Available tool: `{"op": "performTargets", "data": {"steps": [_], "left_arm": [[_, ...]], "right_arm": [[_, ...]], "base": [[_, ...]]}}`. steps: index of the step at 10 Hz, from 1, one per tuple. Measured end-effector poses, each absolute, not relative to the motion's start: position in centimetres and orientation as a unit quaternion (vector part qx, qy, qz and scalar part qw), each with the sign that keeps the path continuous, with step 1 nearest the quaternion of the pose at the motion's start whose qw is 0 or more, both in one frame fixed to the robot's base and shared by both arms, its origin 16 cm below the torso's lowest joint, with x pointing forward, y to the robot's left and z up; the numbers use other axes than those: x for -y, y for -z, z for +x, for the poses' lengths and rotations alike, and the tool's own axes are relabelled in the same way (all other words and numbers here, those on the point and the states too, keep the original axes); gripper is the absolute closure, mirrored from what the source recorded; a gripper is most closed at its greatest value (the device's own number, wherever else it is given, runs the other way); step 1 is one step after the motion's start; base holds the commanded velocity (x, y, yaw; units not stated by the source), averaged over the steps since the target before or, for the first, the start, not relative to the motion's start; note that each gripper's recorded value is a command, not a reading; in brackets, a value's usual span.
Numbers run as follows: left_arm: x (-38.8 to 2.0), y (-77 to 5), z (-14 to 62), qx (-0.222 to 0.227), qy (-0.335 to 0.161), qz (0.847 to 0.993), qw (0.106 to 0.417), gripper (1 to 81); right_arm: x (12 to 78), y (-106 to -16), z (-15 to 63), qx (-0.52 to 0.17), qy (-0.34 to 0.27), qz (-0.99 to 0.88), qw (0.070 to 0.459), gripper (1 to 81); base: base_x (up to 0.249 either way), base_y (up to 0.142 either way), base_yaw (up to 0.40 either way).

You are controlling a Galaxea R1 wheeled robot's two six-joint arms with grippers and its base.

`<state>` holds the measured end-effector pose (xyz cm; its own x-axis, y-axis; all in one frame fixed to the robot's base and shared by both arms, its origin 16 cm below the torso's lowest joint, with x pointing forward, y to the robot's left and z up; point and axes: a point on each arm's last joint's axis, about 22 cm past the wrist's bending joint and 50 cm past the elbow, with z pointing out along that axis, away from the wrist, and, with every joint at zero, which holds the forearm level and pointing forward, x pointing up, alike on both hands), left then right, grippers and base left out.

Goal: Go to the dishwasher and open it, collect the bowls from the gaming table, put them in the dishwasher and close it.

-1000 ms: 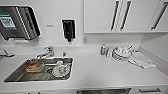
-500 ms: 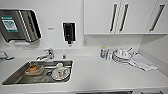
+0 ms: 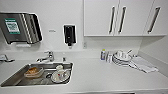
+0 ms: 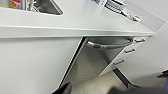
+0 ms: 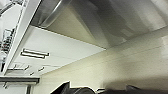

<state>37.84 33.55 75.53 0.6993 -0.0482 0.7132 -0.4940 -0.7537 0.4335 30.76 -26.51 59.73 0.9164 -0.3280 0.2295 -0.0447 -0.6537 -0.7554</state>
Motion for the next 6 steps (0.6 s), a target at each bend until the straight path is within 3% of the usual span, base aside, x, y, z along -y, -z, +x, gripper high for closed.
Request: {"op": "performTargets", "data": {"steps": [3, 6], "left_arm": [[-34.0, -77.8, 43.0, 0.169, -0.4, 0.85, 0.298, 1.0], [-32.7, -76.3, 42.7, 0.18, -0.356, 0.866, 0.301, 1.0]], "right_arm": [[26.1, -57.9, 31.9, -0.095, 0.191, -0.888, 0.408, 1.0], [26.4, -55.6, 32.4, -0.116, 0.18, -0.887, 0.409, 1.0]], "base": [[0.0, 0.0, 0.0], [0.0, 0.0, 0.0]]}}
